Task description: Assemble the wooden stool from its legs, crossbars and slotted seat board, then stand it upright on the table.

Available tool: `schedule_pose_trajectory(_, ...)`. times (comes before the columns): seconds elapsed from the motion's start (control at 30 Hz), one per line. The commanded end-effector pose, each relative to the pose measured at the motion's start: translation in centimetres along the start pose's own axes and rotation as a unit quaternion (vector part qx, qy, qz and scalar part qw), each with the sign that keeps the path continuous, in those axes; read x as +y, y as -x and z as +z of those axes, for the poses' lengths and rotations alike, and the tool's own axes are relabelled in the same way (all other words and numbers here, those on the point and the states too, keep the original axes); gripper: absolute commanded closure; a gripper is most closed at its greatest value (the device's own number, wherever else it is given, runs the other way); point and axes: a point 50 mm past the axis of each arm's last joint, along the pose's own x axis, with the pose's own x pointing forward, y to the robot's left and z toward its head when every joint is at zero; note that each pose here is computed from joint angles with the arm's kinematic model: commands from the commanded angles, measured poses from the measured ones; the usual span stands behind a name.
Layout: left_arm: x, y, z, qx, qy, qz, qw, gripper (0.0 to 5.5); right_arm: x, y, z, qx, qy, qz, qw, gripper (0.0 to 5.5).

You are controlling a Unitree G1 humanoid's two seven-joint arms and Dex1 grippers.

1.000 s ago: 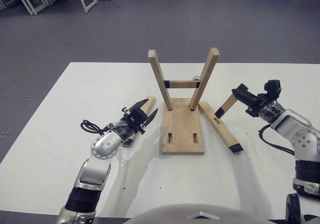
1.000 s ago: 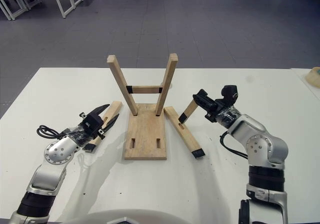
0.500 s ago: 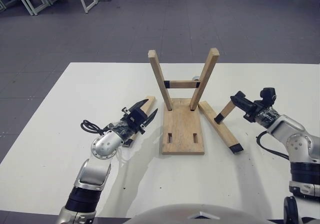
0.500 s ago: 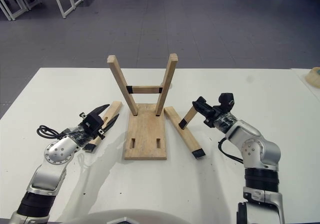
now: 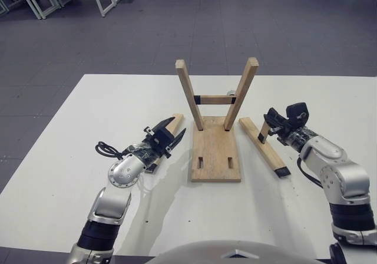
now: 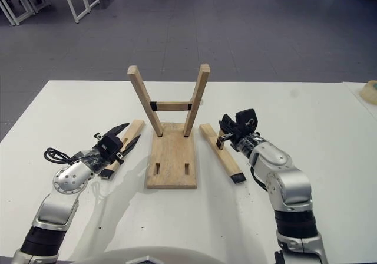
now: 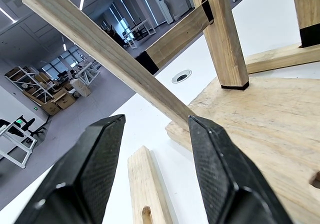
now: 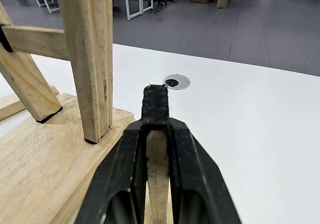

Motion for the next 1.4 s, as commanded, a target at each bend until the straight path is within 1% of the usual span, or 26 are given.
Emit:
schedule_pose_trajectory(0.03, 0.0, 0.1, 0.0, 0.004, 0.0, 0.006, 1.0, 3.17, -1.0, 1.1, -2.6, 0.093, -0.016, -0.028, 0.995, 5.08)
schedule_pose_trajectory(0.17, 0.0, 0.0, 0.0, 0.004, 0.0, 0.008, 1.0, 3.17, -2.0, 1.1, -1.4, 0.083, -0.003, -0.049, 0.995, 5.08)
schedule_pose_trajectory(0.43, 0.0, -0.2, 0.1, 0.0, -0.002, 0.011, 1.0, 3.17, -3.0, 0.7, -0.5, 0.04, 0.012, -0.1, 0.994, 5.08)
schedule_pose_trajectory(0.57, 0.1, -0.2, 0.1, -0.001, -0.002, 0.014, 1.0, 3.17, -3.0, 0.6, -0.6, 0.032, 0.008, -0.104, 0.994, 5.08)
schedule_pose_trajectory(0.67, 0.1, -0.2, 0.0, -0.001, -0.002, 0.013, 1.0, 3.17, -3.0, 0.6, -0.3, 0.011, -0.009, -0.114, 0.993, 5.08)
schedule_pose_trajectory(0.7, 0.1, -0.2, 0.0, 0.0, -0.002, 0.013, 1.0, 3.17, -3.0, 0.7, -0.1, 0.0, -0.016, -0.118, 0.993, 4.71)
schedule_pose_trajectory(0.73, 0.1, -0.2, 0.0, 0.0, -0.002, 0.012, 1.0, 3.17, -3.0, 0.7, 0.2, -0.009, -0.019, -0.12, 0.993, 4.61)
schedule_pose_trajectory(0.87, 0.1, -0.1, -0.3, 0.003, 0.001, 0.012, 1.0, 3.17, -2.6, 0.9, 2.5, -0.045, -0.003, -0.11, 0.993, 3.83)
schedule_pose_trajectory(0.9, 0.1, -0.1, -0.4, 0.005, 0.001, 0.013, 1.0, 3.17, -2.5, 1.0, 3.7, -0.061, 0.002, -0.112, 0.992, 3.72)
schedule_pose_trajectory(0.93, 0.1, -0.1, -0.4, 0.005, 0.002, 0.013, 1.0, 3.17, -2.4, 1.0, 4.8, -0.078, 0.005, -0.115, 0.99, 3.4)
schedule_pose_trajectory(0.97, 0.1, -0.1, -0.5, 0.006, 0.002, 0.013, 1.0, 3.17, -2.3, 1.0, 6.8, -0.11, 0.003, -0.122, 0.986, 3.15)
schedule_pose_trajectory(1.0, 0.1, -0.1, -0.5, 0.007, 0.003, 0.014, 1.0, 3.17, -2.2, 0.9, 8.3, -0.135, -0.004, -0.127, 0.983, 3.03)
schedule_pose_trajectory(1.07, 0.1, -0.1, -0.5, 0.007, 0.003, 0.014, 1.0, 3.17, -2.3, 0.0, 10.5, -0.169, -0.027, -0.134, 0.976, 2.97)
schedule_pose_trajectory(1.1, 0.1, -0.3, -0.5, 0.006, 0.003, 0.013, 1.0, 3.17, -2.7, -0.7, 10.7, -0.171, -0.044, -0.144, 0.974, 2.97)
schedule_pose_trajectory(1.23, 0.2, -0.4, -0.5, 0.005, 0.002, 0.015, 1.0, 3.17, -4.1, -2.8, 9.8, -0.143, -0.074, -0.201, 0.966, 2.97)
schedule_pose_trajectory(1.33, 0.3, -0.5, -0.5, 0.005, 0.002, 0.016, 1.0, 3.17, -3.5, -3.9, 9.0, -0.115, -0.077, -0.209, 0.968, 2.97)
schedule_pose_trajectory(1.4, 0.3, -0.4, -0.5, 0.006, 0.002, 0.016, 1.0, 3.17, -2.8, -4.0, 9.0, -0.116, -0.079, -0.203, 0.969, 2.97)
